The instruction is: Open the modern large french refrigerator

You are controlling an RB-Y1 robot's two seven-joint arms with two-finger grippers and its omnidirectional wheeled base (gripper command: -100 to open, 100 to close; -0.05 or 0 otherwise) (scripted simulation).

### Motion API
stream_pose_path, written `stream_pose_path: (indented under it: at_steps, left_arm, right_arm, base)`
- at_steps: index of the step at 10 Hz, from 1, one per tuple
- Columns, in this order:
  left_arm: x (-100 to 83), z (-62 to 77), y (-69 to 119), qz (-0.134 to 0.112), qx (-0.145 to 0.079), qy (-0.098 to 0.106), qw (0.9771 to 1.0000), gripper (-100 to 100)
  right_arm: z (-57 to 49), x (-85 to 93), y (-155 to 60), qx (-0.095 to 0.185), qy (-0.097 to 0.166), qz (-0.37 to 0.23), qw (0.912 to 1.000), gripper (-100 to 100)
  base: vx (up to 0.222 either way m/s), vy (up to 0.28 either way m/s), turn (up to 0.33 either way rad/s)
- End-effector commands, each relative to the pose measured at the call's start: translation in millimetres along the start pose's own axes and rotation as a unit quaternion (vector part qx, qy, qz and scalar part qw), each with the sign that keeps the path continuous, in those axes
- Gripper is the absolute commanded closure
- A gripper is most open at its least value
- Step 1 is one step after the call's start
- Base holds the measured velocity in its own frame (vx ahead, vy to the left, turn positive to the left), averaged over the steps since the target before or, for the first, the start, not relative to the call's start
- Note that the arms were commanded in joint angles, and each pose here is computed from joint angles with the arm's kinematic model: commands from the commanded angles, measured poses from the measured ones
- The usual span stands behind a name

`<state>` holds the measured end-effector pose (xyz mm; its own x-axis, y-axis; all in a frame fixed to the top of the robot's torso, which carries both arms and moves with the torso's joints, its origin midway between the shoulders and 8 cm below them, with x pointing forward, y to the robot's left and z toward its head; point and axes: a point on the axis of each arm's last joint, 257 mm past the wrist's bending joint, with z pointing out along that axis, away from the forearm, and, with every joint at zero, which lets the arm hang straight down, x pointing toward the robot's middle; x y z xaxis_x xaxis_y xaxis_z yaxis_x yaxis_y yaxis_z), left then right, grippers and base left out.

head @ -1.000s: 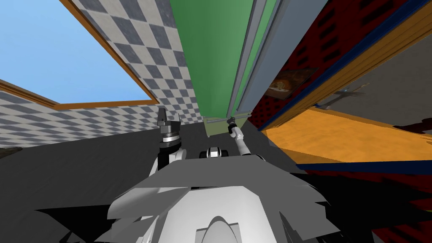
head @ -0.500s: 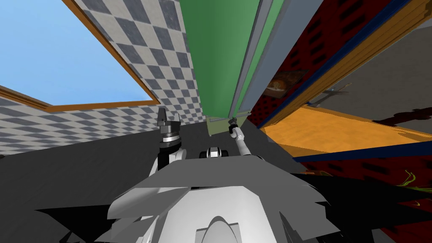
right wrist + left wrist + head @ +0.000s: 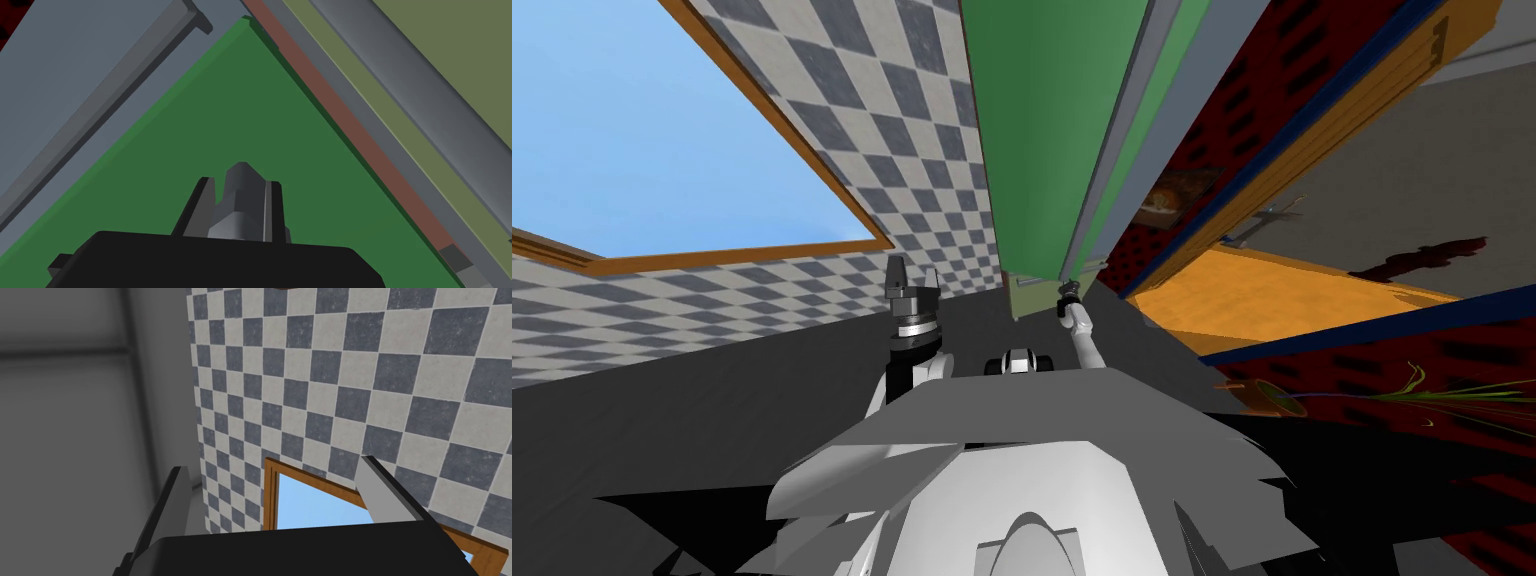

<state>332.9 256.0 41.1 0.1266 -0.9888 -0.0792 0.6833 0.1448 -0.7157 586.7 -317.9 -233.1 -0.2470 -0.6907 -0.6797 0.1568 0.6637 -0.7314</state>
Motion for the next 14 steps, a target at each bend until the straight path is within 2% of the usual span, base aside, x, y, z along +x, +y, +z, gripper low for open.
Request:
stream_pose_path:
  at_steps: [1, 3, 4, 5, 7, 8, 10, 11, 12, 13, 14]
  left_arm:
    - [0.0, 0.0, 0.0, 0.0, 0.0, 0.0, 1.0, 0]
    - [0.0, 0.0, 0.0, 0.0, 0.0, 0.0, 1.0, 0]
    - [0.0, 0.0, 0.0, 0.0, 0.0, 0.0, 1.0, 0]
    - [0.0, 0.0, 0.0, 0.0, 0.0, 0.0, 1.0, 0]
    - [0.0, 0.0, 0.1, 0.0, 0.0, 0.0, 1.0, 0]
    - [0.0, -0.1, 0.0, 0.0, 0.0, 0.0, 1.0, 0]
    - [0.0, 0.0, 0.0, 0.0, 0.0, 0.0, 1.0, 0]
    - [0.0, 0.0, 0.0, 0.0, 0.0, 0.0, 1.0, 0]
    - [0.0, 0.0, 0.0, 0.0, 0.0, 0.0, 1.0, 0]
    - [0.0, 0.0, 0.0, 0.0, 0.0, 0.0, 1.0, 0]
    - [0.0, 0.0, 0.0, 0.0, 0.0, 0.0, 1.0, 0]
  right_arm:
    - [-0.6, 1.8, -16.2, 0.022, 0.012, 0.002, 0.9997, 100]
    - [-3.8, 13.7, -30.2, 0.042, 0.031, 0.003, 0.9986, 100]
    - [-3.8, 13.7, -30.2, 0.042, 0.031, 0.003, 0.9986, 100]
    - [-5.1, 22.2, -28.3, 0.04, 0.038, 0.002, 0.9985, 100]
    - [5.0, 29.3, -24.9, 0.036, 0.048, 0.007, 0.9982, 100]
    - [5.8, 31.4, -28.8, 0.039, 0.048, 0.009, 0.998, 100]
    - [17.2, 39.3, -35.4, 0.045, 0.059, 0.018, 0.9971, 100]
    - [17.9, 39.3, -37.4, 0.046, 0.057, 0.013, 0.9973, 100]
    - [23.6, 44.5, -43.7, 0.051, 0.062, 0.014, 0.9967, 100]
    - [23.6, 44.5, -43.7, 0.051, 0.062, 0.014, 0.9967, 100]
    - [29.2, 50.6, -51.6, 0.058, 0.068, 0.014, 0.9959, 100]
  base:
    - [-0.071, 0.208, -0.111]
    - [-0.084, 0.258, -0.107]
    - [-0.104, 0.186, -0.04]
    - [-0.046, 0.077, -0.017]
    - [-0.018, 0.234, -0.191]
    - [-0.022, 0.227, -0.134]
    - [-0.033, 0.272, -0.171]
    - [-0.039, 0.218, -0.093]
    - [-0.056, 0.251, -0.12]
    - [-0.021, 0.205, -0.093]
    - [0.006, 0.228, -0.132]
